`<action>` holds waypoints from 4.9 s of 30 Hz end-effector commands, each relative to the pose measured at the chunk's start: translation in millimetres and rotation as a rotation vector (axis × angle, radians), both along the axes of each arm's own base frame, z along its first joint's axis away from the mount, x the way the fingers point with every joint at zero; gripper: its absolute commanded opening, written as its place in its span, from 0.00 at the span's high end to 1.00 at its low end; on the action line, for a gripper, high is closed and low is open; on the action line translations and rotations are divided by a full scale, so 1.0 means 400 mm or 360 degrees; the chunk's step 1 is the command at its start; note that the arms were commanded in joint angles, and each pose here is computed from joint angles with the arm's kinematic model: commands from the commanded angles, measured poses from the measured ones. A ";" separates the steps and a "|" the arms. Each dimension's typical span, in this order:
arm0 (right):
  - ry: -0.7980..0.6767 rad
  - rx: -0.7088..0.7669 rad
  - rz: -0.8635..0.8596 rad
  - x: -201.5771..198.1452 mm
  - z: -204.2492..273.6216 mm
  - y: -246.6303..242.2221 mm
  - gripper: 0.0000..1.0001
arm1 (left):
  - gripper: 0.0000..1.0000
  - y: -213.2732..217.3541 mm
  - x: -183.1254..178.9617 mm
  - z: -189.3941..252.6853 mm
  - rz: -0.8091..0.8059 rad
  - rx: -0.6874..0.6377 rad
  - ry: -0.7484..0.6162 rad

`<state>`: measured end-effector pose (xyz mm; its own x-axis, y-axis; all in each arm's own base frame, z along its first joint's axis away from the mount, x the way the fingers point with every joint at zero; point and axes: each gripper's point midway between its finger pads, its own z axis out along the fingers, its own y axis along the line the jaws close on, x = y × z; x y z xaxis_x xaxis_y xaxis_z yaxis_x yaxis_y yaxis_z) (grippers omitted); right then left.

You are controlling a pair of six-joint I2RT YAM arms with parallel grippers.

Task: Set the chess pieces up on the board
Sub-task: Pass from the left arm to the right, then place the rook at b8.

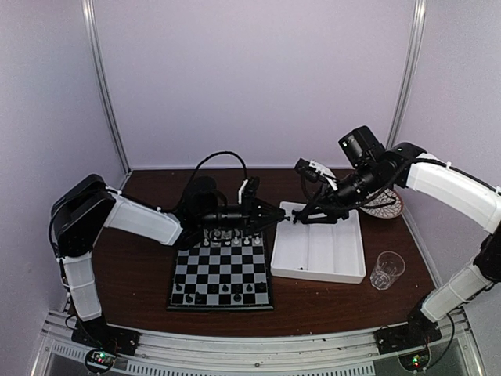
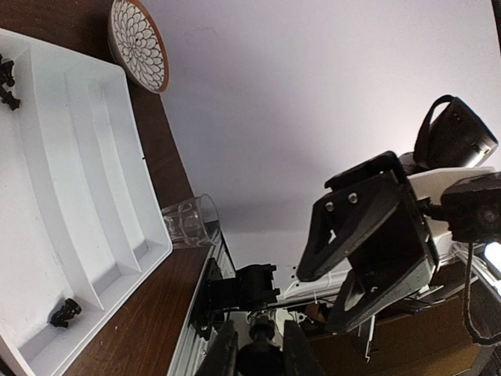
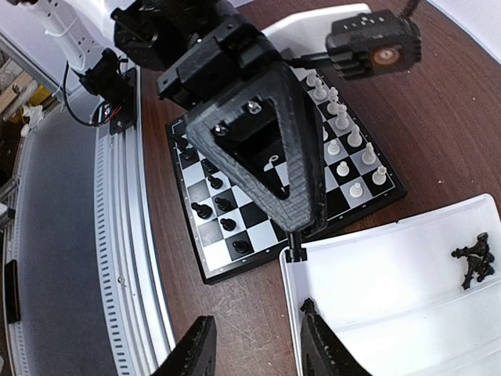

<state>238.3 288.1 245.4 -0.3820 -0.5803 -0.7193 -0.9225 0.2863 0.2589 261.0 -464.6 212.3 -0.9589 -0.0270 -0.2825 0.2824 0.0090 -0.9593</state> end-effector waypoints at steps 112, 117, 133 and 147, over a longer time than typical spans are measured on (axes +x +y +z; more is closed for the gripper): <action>-0.0607 -0.1560 0.1094 -0.232 -0.451 0.315 1.00 | 0.03 0.875 0.227 0.121 0.1245 0.2122 -0.1091; -0.0632 -0.1565 0.1086 -0.225 -0.455 0.320 1.00 | 0.03 0.870 0.227 0.119 0.1233 0.2106 -0.1088; -0.0658 -0.1603 0.1072 -0.206 -0.479 0.324 1.00 | 0.03 0.856 0.227 0.107 0.1191 0.2078 -0.1071; -0.0675 -0.1593 0.1048 -0.197 -0.482 0.331 0.96 | 0.03 0.848 0.229 0.100 0.1166 0.2068 -0.1063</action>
